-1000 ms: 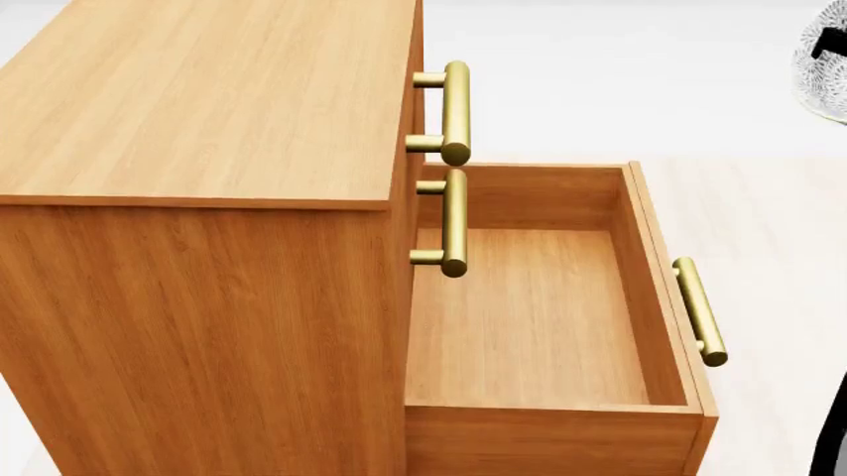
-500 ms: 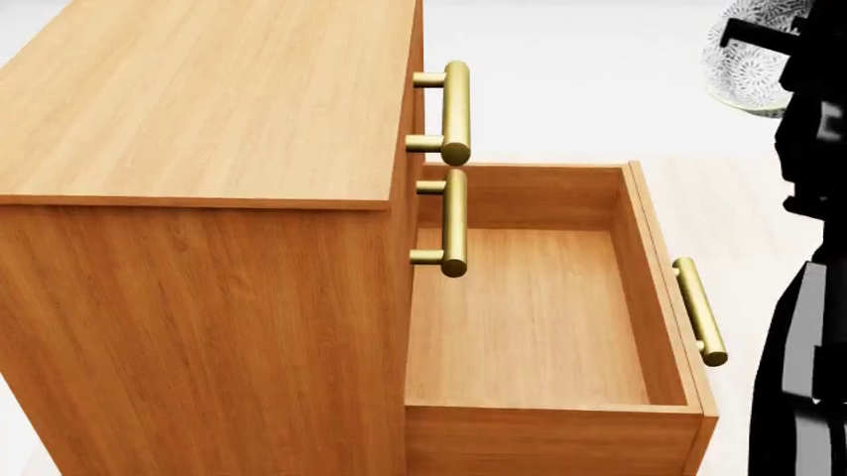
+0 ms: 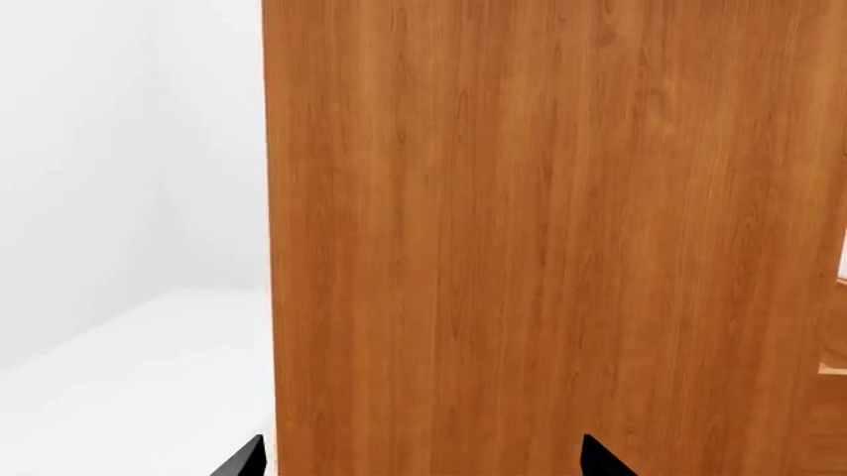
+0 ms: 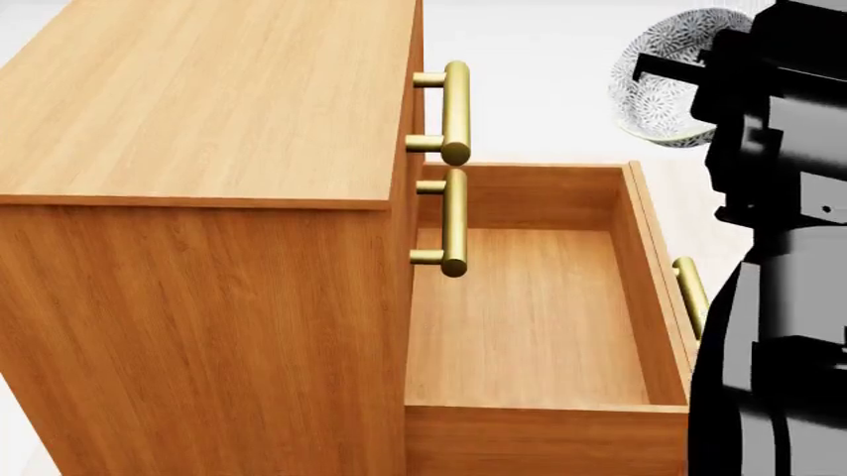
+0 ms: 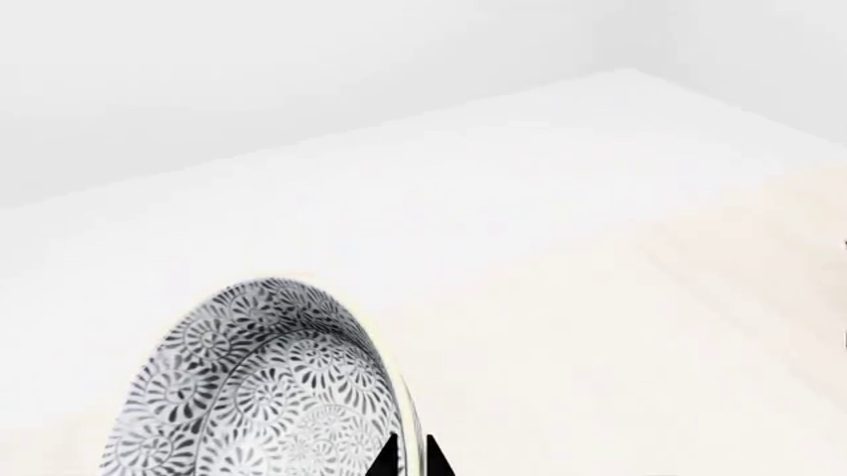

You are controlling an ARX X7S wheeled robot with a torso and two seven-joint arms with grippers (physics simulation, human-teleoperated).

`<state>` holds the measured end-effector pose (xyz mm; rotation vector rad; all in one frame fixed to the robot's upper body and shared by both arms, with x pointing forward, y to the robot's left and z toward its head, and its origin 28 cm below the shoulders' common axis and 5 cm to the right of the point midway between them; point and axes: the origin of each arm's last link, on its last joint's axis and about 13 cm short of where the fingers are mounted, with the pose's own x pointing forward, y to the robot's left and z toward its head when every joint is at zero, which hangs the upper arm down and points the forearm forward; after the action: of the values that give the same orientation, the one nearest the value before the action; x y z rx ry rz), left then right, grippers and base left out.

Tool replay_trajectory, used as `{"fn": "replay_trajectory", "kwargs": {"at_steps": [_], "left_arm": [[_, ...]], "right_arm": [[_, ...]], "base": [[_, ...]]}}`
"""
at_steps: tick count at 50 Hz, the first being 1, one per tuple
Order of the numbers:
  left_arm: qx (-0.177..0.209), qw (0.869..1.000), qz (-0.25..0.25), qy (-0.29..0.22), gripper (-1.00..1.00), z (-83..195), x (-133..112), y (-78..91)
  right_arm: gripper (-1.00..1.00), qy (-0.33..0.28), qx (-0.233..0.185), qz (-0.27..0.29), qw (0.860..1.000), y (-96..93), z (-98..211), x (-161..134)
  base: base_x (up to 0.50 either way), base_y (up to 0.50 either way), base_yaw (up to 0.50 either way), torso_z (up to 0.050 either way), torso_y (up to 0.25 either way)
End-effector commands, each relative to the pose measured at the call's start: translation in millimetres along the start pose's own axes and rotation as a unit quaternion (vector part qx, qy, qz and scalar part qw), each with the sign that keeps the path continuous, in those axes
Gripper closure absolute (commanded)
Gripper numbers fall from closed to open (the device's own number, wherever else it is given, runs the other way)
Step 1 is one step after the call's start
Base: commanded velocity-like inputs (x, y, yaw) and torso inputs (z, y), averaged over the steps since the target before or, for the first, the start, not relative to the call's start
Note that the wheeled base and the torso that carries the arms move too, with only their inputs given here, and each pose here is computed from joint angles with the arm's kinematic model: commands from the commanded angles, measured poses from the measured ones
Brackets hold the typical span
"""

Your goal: Put the bowl in the bottom drawer of the cabinet and close it.

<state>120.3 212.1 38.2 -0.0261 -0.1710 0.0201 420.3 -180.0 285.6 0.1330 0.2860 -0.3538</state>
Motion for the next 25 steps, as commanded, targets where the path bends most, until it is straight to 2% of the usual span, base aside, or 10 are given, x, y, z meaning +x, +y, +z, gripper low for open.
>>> {"fn": "replay_trajectory", "kwargs": {"at_steps": [1,11,25], "left_arm": [[-0.001,1.0,0.001,-0.002,-1.0,1,0,0.2],[-0.002,1.0,0.0,-0.001,-1.0,0,0,0.3],[-0.002,1.0,0.001,-0.002,-1.0,0,1,-0.1]], "right_arm": [[1.0,0.005,-0.007,0.027,1.0,11.0,-5,-1],[1.0,0.019,-0.023,0.035,0.999,17.4,-20,2],[1.0,0.04,-0.04,0.071,0.996,20.1,-26,2]], "base": [[0.0,0.0,0.0,0.0,0.0],[0.0,0.0,0.0,0.0,0.0],[0.0,0.0,0.0,0.0,0.001]]}}
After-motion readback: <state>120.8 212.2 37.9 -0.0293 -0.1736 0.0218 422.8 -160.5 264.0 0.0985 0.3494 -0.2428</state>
